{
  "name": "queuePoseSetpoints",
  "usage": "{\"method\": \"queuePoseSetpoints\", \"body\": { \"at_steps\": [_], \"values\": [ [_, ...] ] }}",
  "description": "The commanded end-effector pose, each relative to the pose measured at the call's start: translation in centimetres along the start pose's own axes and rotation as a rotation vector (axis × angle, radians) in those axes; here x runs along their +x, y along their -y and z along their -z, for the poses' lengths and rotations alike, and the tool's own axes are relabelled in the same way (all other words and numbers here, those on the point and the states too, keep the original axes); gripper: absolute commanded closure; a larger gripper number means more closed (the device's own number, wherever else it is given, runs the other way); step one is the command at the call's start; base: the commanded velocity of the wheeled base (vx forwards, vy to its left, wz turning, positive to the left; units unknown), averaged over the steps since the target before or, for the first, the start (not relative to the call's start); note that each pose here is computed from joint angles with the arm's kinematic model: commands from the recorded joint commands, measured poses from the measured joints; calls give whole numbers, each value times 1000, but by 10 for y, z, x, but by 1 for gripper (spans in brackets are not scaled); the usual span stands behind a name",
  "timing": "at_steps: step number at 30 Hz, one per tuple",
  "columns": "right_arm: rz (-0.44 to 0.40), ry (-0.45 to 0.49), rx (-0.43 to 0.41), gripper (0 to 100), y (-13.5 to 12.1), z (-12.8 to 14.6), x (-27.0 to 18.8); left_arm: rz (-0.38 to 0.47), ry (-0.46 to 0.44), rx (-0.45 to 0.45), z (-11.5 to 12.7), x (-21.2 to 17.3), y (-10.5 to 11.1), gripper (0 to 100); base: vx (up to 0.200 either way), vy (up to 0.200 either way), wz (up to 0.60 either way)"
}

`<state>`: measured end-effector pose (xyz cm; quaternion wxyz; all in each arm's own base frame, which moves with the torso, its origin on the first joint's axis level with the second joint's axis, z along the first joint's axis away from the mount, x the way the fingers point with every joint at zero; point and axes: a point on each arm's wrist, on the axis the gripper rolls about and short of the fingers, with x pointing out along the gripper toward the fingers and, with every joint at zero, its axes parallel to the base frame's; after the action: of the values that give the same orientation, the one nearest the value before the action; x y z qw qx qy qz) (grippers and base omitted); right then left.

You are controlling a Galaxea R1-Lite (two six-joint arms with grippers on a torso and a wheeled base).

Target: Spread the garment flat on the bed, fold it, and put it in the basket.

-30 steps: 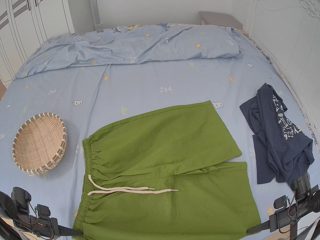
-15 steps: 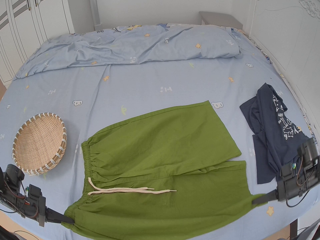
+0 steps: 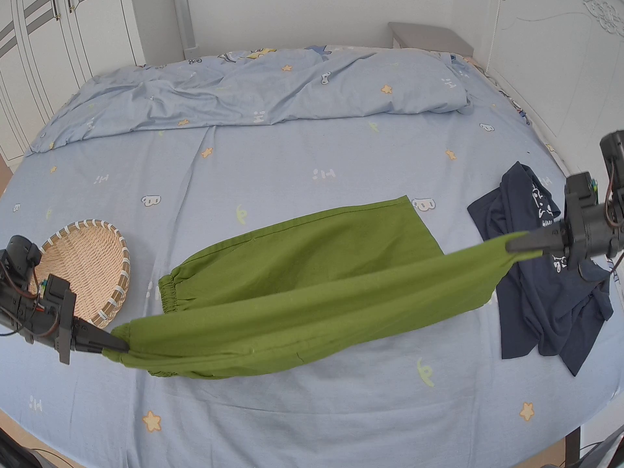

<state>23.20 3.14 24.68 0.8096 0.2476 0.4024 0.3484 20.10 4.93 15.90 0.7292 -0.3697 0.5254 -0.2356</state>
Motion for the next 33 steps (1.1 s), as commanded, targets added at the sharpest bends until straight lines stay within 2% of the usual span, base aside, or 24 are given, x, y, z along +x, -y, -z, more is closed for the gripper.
{"method": "queuePoseSetpoints", "body": {
  "at_steps": [1,6,14,21,29,33],
  "values": [
    [-34,12,2,100,-14,-41,12,3,-18,-51,-50,9,-6,100,0,0,0],
    [-43,24,-13,100,-14,-65,23,6,-23,-25,-78,18,-7,100,0,0,0],
    [-18,11,14,100,4,-82,45,7,-18,-21,-107,25,-14,100,0,0,0],
    [-6,6,10,100,20,-96,64,7,-10,-15,-116,23,-12,100,0,0,0],
    [-21,64,-36,100,32,-123,81,6,-3,-13,-123,24,-17,100,0,0,0],
    [-18,60,-33,100,40,-131,92,8,-3,-6,-125,26,-17,100,0,0,0]
  ]
}}
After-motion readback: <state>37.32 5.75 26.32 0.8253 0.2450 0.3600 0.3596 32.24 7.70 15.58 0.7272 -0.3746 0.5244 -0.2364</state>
